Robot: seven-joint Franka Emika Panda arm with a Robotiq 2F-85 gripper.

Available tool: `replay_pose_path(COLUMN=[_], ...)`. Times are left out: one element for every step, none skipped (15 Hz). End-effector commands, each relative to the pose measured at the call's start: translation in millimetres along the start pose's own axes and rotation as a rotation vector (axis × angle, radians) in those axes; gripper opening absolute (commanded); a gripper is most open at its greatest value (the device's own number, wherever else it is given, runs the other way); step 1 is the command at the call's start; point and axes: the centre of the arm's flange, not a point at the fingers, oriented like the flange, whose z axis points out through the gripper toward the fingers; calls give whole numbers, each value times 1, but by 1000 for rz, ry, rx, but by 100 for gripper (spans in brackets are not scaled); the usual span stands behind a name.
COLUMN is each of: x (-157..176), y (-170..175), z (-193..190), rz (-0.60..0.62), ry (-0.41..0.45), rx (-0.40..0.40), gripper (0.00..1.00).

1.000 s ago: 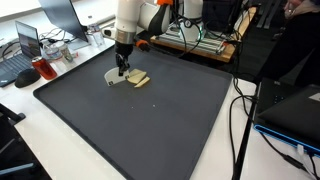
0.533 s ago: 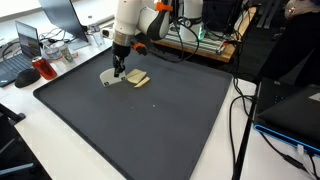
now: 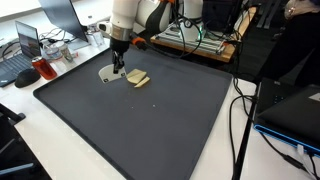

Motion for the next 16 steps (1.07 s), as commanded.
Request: replay_pose_path(x=[-4, -7, -11, -15, -18, -21, -23, -25, -27, -28, -29, -30, -30, -31, -32, -30], y=[-12, -15, -19, -23, -26, -28, -30, -30, -32, -32, -31, -29, -26, -22, -16, -8], z=[-38, -44, -50, -56, -62, -68, -74, -82, -89, -97, -105, -112, -119, -124, -127, -131], rz=[-36, -56, -77, -101, -120, -138, -150, -158, -160, -165, -165, -162, -158, -149, -137, -112], ry=[-91, -116, -140, -154, -169, -177, -182, -180, -175, -172, -172, -168, -170, -172, -165, -168], rx=[-15, -27, -32, -44, -52, -53, -53, -47, -37, -28, -17, -7, 12, 26, 45, 67], gripper=[1, 1, 1, 1, 1, 1, 1, 1, 1, 1, 1, 1, 1, 1, 1, 1])
